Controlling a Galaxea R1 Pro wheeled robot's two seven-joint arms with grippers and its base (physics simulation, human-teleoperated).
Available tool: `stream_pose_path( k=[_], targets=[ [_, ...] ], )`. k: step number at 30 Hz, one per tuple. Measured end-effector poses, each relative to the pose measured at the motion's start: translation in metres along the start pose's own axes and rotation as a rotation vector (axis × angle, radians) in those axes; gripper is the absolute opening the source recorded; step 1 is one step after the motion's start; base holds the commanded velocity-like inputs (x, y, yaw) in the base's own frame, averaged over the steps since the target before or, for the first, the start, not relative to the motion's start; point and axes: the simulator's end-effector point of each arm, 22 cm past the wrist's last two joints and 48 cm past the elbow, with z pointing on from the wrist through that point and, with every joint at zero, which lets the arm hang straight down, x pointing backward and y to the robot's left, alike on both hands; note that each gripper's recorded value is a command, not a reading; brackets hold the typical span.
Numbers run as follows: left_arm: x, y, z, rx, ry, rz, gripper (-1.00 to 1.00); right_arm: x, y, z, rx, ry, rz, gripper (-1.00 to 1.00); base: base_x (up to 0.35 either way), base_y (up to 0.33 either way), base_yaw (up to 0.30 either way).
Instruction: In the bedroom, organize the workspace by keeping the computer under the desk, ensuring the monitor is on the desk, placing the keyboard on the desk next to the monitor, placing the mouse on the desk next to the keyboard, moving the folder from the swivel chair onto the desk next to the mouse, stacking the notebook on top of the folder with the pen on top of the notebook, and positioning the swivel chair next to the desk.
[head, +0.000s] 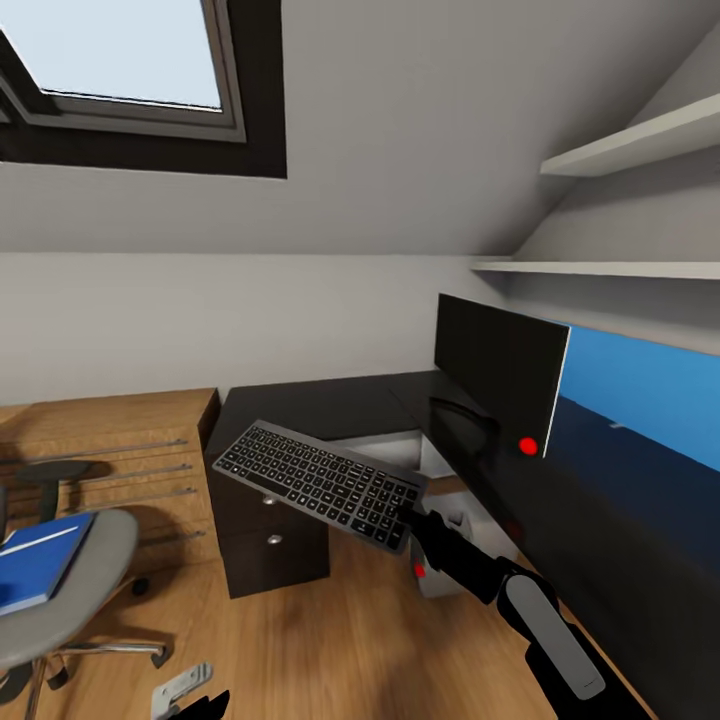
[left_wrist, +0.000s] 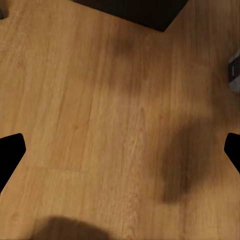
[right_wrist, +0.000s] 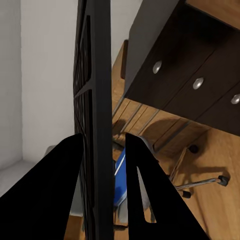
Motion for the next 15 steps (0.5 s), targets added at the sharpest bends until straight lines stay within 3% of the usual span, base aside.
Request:
stream_pose_path(
  k=[7,12,15],
  targets=[
    [-0.001,-0.001,0.0,0.002,-0.002,0.0,1.0,0.0,0.0,0.0,0.002,-0.001,-0.001,-1.0,0.293,0.118,0.001],
    [0.001,-0.003,0.0,0.004,0.001,0.001,1.0,0.002,0.0,0.002,0.004,-0.004,-0.004,-1.0,0.275,0.014,0.0],
    [0.013,-0.02,0.001,0.034,0.024,0.046,1.0,-0.011,0.006,0.009,-0.001,-0.108,-0.014,-1.0,0.259,0.0,0.0]
  ],
)
